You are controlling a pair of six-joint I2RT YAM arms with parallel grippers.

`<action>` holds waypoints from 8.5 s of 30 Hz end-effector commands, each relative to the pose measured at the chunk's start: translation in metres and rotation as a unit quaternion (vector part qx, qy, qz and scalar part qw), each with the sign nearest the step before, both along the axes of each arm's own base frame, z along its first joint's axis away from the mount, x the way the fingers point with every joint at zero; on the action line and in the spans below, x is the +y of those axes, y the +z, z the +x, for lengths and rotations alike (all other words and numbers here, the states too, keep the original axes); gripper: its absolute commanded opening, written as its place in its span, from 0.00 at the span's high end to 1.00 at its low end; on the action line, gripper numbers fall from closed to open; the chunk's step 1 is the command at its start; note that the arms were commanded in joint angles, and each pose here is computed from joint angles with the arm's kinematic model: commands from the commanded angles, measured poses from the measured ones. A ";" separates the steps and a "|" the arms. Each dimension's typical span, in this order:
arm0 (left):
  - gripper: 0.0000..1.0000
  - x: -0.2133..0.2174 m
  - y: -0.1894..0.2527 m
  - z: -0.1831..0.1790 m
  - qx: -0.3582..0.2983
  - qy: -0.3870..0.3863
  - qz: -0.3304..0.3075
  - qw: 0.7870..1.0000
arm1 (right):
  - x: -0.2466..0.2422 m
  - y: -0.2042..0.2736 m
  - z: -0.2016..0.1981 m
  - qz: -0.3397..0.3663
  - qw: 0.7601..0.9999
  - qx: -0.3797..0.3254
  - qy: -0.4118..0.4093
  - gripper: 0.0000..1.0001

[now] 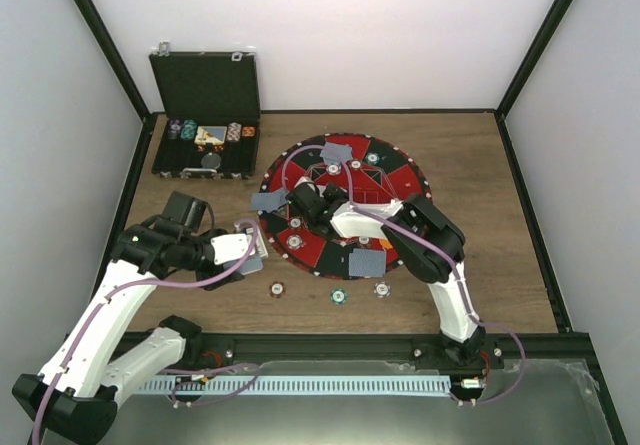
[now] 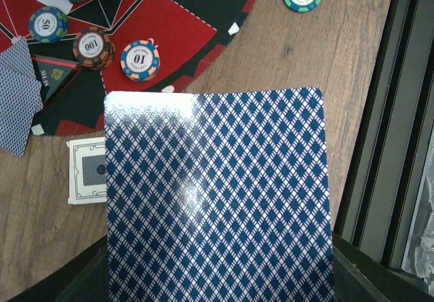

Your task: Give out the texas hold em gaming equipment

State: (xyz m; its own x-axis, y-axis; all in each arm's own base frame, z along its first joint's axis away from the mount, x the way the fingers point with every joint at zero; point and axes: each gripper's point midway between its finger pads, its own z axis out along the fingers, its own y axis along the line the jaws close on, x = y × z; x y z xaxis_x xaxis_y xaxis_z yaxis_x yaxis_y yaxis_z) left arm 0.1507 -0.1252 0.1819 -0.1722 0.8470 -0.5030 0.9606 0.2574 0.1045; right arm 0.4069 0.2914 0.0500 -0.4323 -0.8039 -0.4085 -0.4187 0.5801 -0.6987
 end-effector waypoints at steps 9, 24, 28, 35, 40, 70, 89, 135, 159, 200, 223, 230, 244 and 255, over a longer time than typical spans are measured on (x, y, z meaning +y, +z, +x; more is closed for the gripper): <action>0.89 -0.003 0.015 0.002 -0.012 0.002 -0.015 1.000 | 0.002 0.023 -0.045 0.114 0.990 0.084 -0.003 0.13; 0.89 -0.006 0.016 0.003 -0.017 -0.003 -0.023 1.000 | 0.041 0.153 -0.117 0.574 0.753 0.318 -0.038 0.11; 0.89 -0.008 0.016 0.005 -0.017 -0.003 -0.028 0.999 | 0.056 0.161 -0.155 0.621 0.672 0.404 -0.016 0.09; 0.89 -0.010 0.015 0.007 -0.016 -0.004 -0.031 0.999 | 0.085 0.168 -0.208 0.647 0.592 0.480 0.026 0.09; 0.89 -0.010 0.012 0.008 -0.015 -0.005 -0.030 0.999 | 0.106 0.160 -0.229 0.641 0.567 0.515 0.042 0.12; 0.89 -0.009 0.010 0.007 -0.013 -0.003 -0.026 1.000 | 0.184 0.145 -0.253 0.624 0.492 0.601 0.089 0.26; 0.89 -0.011 0.014 0.007 -0.012 -0.005 -0.031 0.999 | 0.131 0.133 -0.224 0.640 0.536 0.549 0.035 0.42; 0.89 -0.004 0.013 0.005 -0.010 0.006 -0.016 1.000 | -0.077 0.080 0.041 -0.010 0.983 -0.074 -0.165 0.99; 0.89 -0.002 0.015 0.003 -0.017 0.006 -0.013 1.000 | -0.012 0.005 -0.018 0.062 0.998 0.023 -0.025 0.76; 0.88 -0.004 0.016 0.004 -0.019 0.002 -0.016 1.000 | -0.061 -0.013 -0.043 0.513 0.745 0.347 -0.248 0.22; 0.89 -0.003 0.015 0.006 -0.022 0.001 -0.013 1.000 | -0.066 -0.021 0.009 0.533 0.729 0.338 -0.264 0.28; 0.89 -0.002 0.014 0.005 -0.024 0.002 -0.011 1.000 | -0.062 -0.015 0.012 0.538 0.727 0.340 -0.258 0.31; 0.89 -0.005 0.014 0.005 -0.021 0.001 -0.019 1.000 | -0.007 0.136 -0.050 0.637 0.684 0.343 -0.099 0.24; 0.89 -0.009 0.016 0.006 -0.016 -0.002 -0.031 0.999 | 0.084 0.166 -0.192 0.652 0.596 0.469 0.024 0.18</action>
State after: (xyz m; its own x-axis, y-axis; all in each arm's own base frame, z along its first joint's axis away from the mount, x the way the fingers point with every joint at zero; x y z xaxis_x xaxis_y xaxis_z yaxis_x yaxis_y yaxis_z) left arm 0.1553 -0.1289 0.1915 -0.1707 0.8317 -0.5283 0.9557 0.2702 0.1166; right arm 0.2385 0.3617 0.1959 -0.9411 -0.0905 -0.3257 -0.3302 0.4523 0.8285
